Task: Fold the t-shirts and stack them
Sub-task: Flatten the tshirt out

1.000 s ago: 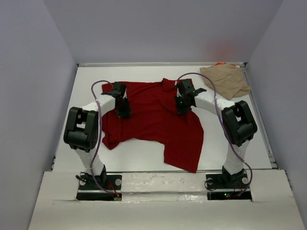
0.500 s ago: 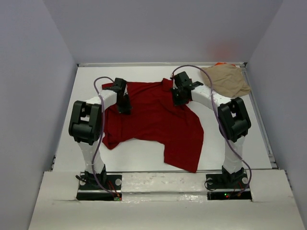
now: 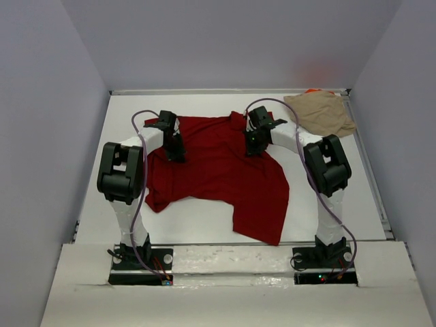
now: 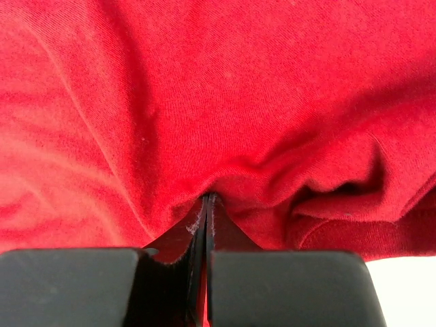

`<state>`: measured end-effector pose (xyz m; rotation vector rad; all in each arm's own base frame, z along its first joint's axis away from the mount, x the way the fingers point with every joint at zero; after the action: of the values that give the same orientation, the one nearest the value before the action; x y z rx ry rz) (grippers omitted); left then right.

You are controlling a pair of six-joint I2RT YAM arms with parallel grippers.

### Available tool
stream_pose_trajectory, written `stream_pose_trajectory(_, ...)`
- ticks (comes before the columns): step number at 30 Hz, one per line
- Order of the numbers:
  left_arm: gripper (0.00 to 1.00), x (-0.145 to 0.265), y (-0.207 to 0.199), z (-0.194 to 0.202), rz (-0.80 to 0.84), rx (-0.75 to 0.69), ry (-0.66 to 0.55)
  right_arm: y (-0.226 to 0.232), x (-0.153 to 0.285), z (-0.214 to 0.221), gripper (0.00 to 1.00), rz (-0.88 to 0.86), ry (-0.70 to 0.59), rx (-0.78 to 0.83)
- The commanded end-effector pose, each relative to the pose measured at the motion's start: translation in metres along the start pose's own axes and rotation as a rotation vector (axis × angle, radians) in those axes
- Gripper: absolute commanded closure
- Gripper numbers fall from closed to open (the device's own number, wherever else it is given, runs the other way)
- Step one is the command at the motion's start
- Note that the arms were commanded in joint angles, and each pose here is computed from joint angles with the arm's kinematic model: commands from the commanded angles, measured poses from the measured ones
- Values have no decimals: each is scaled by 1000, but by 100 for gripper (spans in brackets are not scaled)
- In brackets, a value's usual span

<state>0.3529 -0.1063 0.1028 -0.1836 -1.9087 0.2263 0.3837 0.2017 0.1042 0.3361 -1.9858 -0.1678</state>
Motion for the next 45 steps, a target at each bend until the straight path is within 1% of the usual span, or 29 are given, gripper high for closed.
stream_pose_trajectory(1,100,-10,10,30,-49,-2,93,-5,10,5,100,-34,-8,-39)
stream_pose_trajectory(6,100,-4,3,57,-17,17,112,-9,18,24,100,-26,15,-82)
stream_pose_trajectory(7,100,-1,1,55,-10,19,96,-9,21,27,100,-25,17,-90)
stream_pose_trajectory(8,100,-1,1,64,-11,24,108,-7,27,28,100,-43,3,-96)
stream_pose_trajectory(11,100,7,1,80,-6,37,108,-13,33,47,100,-34,23,-111)
stream_pose_trajectory(12,100,15,-1,81,7,40,88,-14,36,50,100,-33,19,-119)
stream_pose_trajectory(14,100,19,0,93,8,57,98,-17,45,62,100,-30,21,-125)
stream_pose_trajectory(15,100,27,-2,95,17,58,75,-18,48,65,100,-24,19,-131)
stream_pose_trajectory(16,100,28,-1,103,16,67,88,-18,56,67,100,-28,4,-134)
stream_pose_trajectory(17,100,34,-3,104,28,80,70,-20,56,76,100,-30,21,-142)
stream_pose_trajectory(20,100,39,-9,120,35,73,93,-23,64,89,100,-39,24,-157)
stream_pose_trajectory(23,100,46,-14,129,36,63,93,-24,72,96,100,-40,11,-160)
stream_pose_trajectory(25,100,53,-14,126,17,57,56,-26,74,100,100,-41,12,-157)
stream_pose_trajectory(27,100,64,-17,109,-21,41,-9,-26,80,93,100,-22,-34,-146)
stream_pose_trajectory(30,100,73,-20,94,-47,12,-38,-26,87,77,100,19,-95,-109)
stream_pose_trajectory(31,100,72,-20,87,-68,-7,-41,-25,88,71,98,27,-110,-101)
stream_pose_trajectory(32,100,79,-25,75,-66,-20,-71,-20,93,57,96,21,-147,-92)
stream_pose_trajectory(33,100,81,-26,68,-75,-28,-79,-19,95,49,90,29,-167,-77)
stream_pose_trajectory(34,100,88,-31,55,-81,-43,-123,-18,94,43,86,39,-168,-72)
stream_pose_trajectory(35,100,92,-33,47,-79,-53,-142,-12,102,26,80,36,-204,-67)
stream_pose_trajectory(36,100,93,-34,40,-96,-55,-152,-9,105,17,78,34,-219,-54)
stream_pose_trajectory(38,100,105,-40,16,-125,-69,-222,-3,107,0,73,25,-243,-43)
stream_pose_trajectory(39,100,99,-41,10,-140,-84,-210,5,115,-20,67,5,-285,-26)
stream_pose_trajectory(40,100,97,-42,4,-135,-91,-204,8,116,-30,66,6,-292,-13)
stream_pose_trajectory(41,100,99,-47,-7,-122,-99,-200,8,100,-37,66,23,-257,-4)
stream_pose_trajectory(42,100,95,-49,-11,-118,-111,-180,16,108,-57,65,14,-289,20)
stream_pose_trajectory(43,100,83,-52,-19,-111,-116,-162,18,104,-65,64,11,-285,28)
stream_pose_trajectory(44,100,77,-54,-22,-86,-120,-150,12,86,-71,64,9,-248,17)
stream_pose_trajectory(45,100,72,-56,-25,-67,-121,-150,0,85,-81,64,-9,-234,-13)
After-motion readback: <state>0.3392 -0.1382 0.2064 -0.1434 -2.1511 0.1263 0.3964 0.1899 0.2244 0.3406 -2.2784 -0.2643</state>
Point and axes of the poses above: each gripper's point midway between its finger pads, its own x axis back along the fingers, its own y axis along the line the jaws close on, z = x × y, the point moved 9 cm from there along x, back along the fingers, and after that the axes turned 10 degrees about -x, right-handed, at the moved point
